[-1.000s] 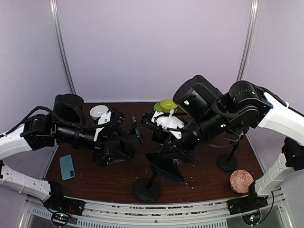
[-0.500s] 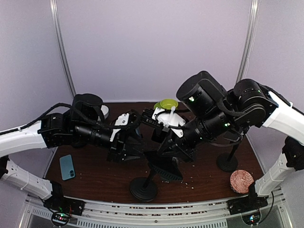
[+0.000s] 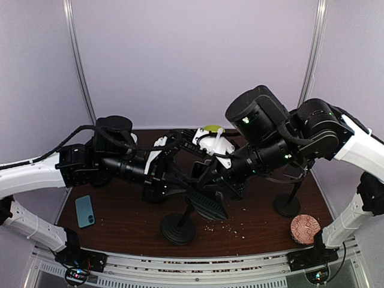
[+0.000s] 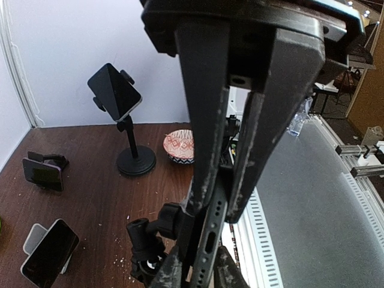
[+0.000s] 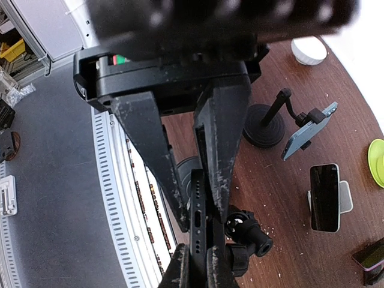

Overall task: Remove the phone from the phone stand
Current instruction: Pass from the right arm to the left, then hold the phone stand with the phone.

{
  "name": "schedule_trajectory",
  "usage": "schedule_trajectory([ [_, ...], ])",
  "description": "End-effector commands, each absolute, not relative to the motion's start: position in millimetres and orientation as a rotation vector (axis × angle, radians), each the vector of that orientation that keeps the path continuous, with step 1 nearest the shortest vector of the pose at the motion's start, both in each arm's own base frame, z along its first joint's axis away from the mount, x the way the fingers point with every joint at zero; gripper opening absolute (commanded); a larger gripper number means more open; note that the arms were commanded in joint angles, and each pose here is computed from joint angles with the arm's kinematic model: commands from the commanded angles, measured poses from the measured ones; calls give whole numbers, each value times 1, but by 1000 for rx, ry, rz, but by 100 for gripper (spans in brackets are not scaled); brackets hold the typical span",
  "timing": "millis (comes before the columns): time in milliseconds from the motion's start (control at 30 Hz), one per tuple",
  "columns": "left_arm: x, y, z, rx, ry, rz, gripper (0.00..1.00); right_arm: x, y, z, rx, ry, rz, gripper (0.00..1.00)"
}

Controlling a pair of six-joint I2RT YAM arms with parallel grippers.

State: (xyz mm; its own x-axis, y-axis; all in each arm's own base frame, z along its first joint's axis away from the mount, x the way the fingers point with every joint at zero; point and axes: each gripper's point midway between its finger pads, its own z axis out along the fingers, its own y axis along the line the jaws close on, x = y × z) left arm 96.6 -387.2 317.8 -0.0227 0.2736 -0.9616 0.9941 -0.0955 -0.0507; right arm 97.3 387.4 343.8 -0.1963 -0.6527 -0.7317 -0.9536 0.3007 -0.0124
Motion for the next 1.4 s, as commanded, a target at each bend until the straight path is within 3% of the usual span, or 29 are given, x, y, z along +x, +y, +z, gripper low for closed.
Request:
schedule_trajectory([
  [0,93,-392,330,1488,1327,-1184,17,105,389,425,-1233,1723,736,0],
  [133,93,-390,326,1508,1341,-1170,16,106,389,430,-1210,1712,747,0],
  [300,91,-390,326,1526,1322,-1168,0,107,391,430,-1194,1712,757,0],
  [467,92,-387,333,1502,1315,-1162,0,113,384,429,-1122,1743,742,0],
  [633,99,-379,344,1418,1304,-1122,0,123,363,427,-999,1793,712,40],
  [867,107,-371,347,1398,1301,-1031,0,136,321,428,-761,1858,719,73],
  [967,110,-369,348,1393,1296,-992,0,143,298,429,-613,1910,747,78],
  [1367,121,-376,365,1383,1231,-915,0,145,253,371,-117,2324,1026,78],
])
